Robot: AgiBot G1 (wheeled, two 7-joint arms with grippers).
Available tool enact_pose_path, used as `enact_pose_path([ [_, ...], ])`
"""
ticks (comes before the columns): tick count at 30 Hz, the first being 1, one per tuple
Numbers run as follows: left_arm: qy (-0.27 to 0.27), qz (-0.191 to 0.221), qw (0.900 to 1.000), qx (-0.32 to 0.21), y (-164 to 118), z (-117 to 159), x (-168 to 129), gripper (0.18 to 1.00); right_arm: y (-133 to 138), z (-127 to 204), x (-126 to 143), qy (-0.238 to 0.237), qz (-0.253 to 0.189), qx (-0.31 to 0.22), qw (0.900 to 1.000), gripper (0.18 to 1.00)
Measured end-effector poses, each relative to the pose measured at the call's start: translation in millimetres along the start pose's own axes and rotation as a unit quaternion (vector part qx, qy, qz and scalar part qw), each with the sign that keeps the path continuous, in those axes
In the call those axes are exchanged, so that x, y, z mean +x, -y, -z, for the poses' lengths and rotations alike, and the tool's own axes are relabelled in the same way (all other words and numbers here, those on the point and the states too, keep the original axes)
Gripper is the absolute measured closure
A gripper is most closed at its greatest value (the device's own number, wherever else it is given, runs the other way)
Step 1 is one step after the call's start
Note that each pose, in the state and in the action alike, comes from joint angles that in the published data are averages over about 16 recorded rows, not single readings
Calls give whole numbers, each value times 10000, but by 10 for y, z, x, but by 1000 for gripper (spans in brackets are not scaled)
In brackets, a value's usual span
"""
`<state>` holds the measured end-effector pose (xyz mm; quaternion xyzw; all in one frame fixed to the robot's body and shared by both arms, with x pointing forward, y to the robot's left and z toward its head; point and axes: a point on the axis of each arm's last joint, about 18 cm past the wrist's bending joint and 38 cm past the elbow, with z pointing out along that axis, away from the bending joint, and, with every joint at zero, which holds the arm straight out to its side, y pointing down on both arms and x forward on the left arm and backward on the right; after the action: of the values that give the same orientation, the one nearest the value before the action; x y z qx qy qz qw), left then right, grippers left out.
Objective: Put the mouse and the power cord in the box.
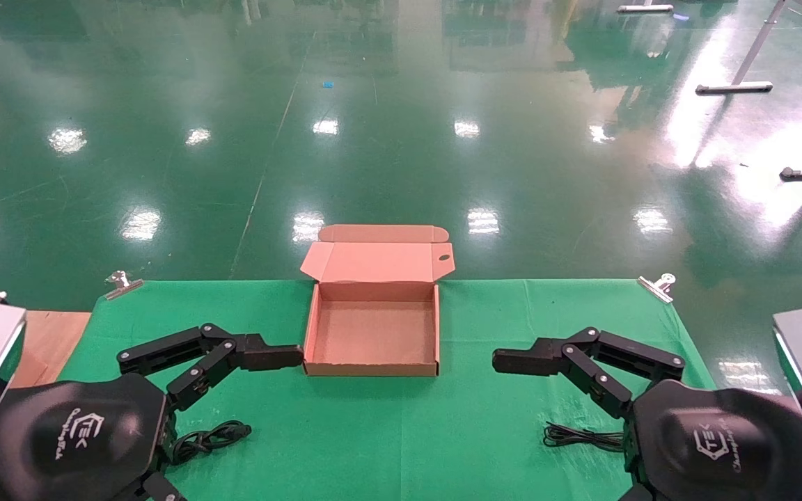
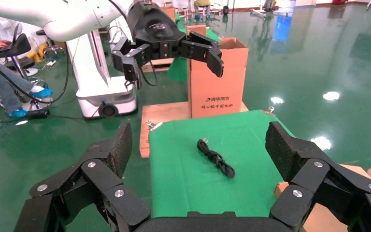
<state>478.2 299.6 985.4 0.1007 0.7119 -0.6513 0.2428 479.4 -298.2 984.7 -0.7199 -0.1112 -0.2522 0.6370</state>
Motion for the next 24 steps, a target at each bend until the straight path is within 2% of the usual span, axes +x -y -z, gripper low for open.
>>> enact_pose_path([
  [7,-34,-2,9991,-418,-249,-34,-26,184,-243,-98,26,108,355,-625,9974,179],
  [13,-53,-45,9938,-1108,-607,-74,-127,184,-599,-175,147,147,778,-1452,9862,179],
  [18,-40,-128,9836,-1797,-944,-100,-293,184,-930,-206,331,125,1172,-2223,9678,179],
  [24,8,-276,9633,-2672,-1344,-85,-552,184,-1321,-192,633,119,1671,-3221,9318,179],
])
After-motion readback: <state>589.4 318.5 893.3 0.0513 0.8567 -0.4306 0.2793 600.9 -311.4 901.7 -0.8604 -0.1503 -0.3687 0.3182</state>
